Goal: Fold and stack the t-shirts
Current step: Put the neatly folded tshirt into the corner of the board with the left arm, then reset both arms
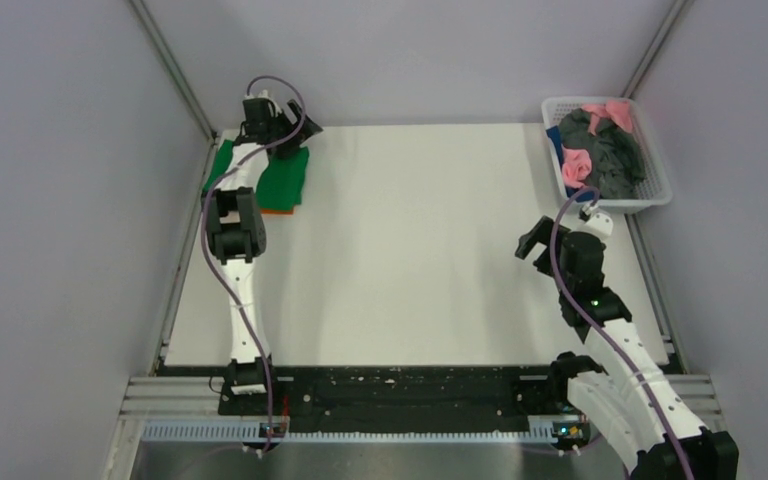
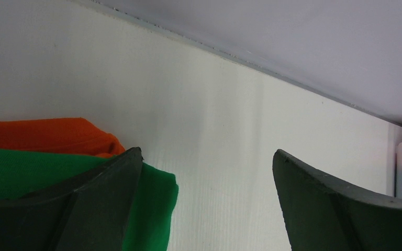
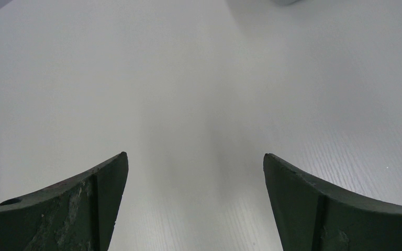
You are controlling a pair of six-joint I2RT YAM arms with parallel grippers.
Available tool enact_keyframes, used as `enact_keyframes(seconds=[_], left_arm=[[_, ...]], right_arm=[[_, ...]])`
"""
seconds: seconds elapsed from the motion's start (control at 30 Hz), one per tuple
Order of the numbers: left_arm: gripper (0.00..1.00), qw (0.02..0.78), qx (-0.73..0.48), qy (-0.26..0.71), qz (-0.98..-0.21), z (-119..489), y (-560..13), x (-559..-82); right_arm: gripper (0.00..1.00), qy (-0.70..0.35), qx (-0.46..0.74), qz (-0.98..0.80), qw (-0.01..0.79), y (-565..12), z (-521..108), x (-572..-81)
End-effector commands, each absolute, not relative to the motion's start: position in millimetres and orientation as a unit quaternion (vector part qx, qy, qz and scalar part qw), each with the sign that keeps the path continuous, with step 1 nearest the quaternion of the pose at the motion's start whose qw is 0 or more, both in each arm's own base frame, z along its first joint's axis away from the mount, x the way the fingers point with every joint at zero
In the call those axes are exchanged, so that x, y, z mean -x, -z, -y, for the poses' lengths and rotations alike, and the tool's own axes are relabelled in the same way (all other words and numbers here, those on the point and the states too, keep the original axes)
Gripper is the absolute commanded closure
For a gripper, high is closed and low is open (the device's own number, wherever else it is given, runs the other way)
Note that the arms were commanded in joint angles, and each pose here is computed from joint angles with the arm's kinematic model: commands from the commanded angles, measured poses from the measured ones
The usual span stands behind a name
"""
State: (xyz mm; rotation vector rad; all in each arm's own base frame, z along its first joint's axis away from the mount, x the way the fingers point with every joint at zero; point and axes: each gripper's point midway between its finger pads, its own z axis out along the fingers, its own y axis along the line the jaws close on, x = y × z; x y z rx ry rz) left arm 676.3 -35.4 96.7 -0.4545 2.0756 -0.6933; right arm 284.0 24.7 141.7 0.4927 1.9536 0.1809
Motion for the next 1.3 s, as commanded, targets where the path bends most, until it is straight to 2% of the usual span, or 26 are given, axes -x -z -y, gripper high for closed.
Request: enact_keyframes(seconds=[0.0,0.1,0.23,0.43,0.63,0.77,1.27], left_arm=[[0.01,0.502,0.135,0.296,-0.802,55.1,-244.8,-649.2],[0.01,0.489,0.111,0.281,-0.818,89.8,-284.6,-585.3],[0.01,0.52,0.037,0.218,-0.825,136.1,-288.0,-505.1],[0.01,0.496,0.004,0.17,-0.852,171.5,-233.7,-411.3],[0.01,0.444,0.053,0.151,-0.882,153.5,-162.2,-338.8],[0.01,0.452,0.11,0.126,-0.876,124.3,-139.7,-311.4],[0.01,0.503,0.135,0.145,-0.841,108.2,-134.8,-292.1]], right_arm=[[0.01,-0.077,-0.211,-0.81,0.542,-160.0,-23.0,-291.1],[0.01,-0.062,-0.214,-0.835,0.504,-149.4,-22.3,-285.6],[0.01,-0.068,-0.202,-0.854,0.475,-145.8,-28.6,-279.8],[0.01,-0.08,-0.193,-0.858,0.47,-143.1,-32.1,-267.9],[0.01,-0.082,-0.187,-0.852,0.481,-140.6,-31.4,-264.8],[0.01,-0.079,-0.187,-0.849,0.488,-136.7,-29.9,-266.2],[0.01,-0.133,-0.146,-0.846,0.496,-132.3,-51.7,-268.6]])
